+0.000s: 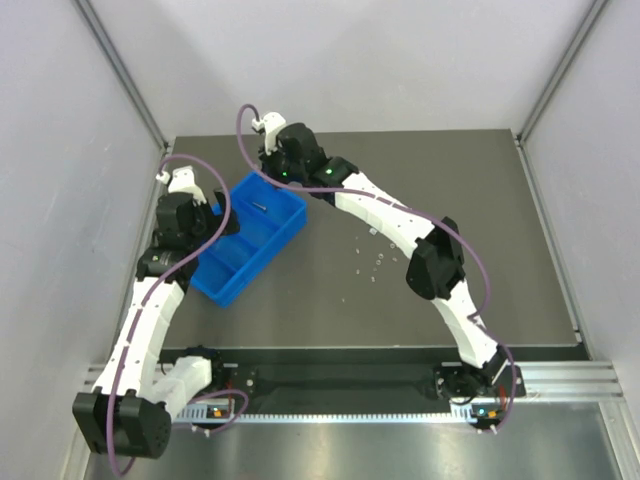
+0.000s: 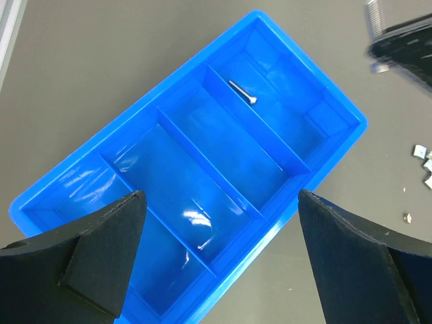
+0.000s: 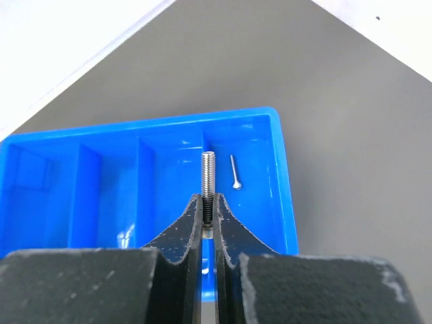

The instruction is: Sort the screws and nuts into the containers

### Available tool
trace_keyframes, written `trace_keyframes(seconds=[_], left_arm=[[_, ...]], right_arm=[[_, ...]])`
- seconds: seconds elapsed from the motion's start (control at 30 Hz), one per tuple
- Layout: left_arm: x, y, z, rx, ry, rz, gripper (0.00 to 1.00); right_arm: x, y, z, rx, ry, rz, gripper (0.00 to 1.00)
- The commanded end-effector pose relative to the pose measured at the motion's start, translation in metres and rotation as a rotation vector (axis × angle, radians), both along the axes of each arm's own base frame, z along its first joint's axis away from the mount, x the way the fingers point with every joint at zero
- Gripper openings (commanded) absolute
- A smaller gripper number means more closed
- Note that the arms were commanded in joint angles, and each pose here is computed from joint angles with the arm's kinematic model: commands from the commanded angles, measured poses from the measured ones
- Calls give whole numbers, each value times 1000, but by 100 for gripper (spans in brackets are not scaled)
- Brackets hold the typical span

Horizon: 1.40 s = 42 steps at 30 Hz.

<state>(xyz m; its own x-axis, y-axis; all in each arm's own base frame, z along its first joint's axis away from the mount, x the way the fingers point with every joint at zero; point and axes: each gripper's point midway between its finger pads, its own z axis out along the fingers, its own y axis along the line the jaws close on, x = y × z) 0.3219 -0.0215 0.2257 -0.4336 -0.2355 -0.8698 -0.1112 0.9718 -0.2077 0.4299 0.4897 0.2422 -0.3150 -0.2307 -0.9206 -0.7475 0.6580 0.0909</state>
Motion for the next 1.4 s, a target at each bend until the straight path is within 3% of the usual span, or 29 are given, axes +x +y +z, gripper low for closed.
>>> trace_keyframes(seconds=[0.0,0.17,0.3,0.37,0.47,0.5,0.63,0.73,0.93,1.37], left_arm=[[-2,1,14,-13,-47,12,99],[-4,3,16,-9,-56,18,99],[-3,1,17,-13,-57,11,99],[-4,2,16,-13,-56,15,99],[-4,2,16,-11,-57,18,99],[-3,3,16,-11,-56,19,99],[-4,2,15,-12,-53,13,99],[-3,2,15,-12,-54,13,99],[-3,3,13,-9,-47,18,99],[-2,4,11,-4,-39,23,99]], right_arm=[[18,-5,-51,-58,53,-51,0],[21,-8,-64,-81,51,-56,3],[10,-1,-47,-44,60,3,26],[4,-1,-25,-24,41,27,49],[6,-19,6,-25,0,-14,73],[9,-26,13,-27,-8,-36,74],[41,-101,32,21,56,-226,74],[67,-170,-6,-24,133,-430,71],[67,-272,-106,-147,315,-690,65],[69,-279,-187,-215,443,-742,51]])
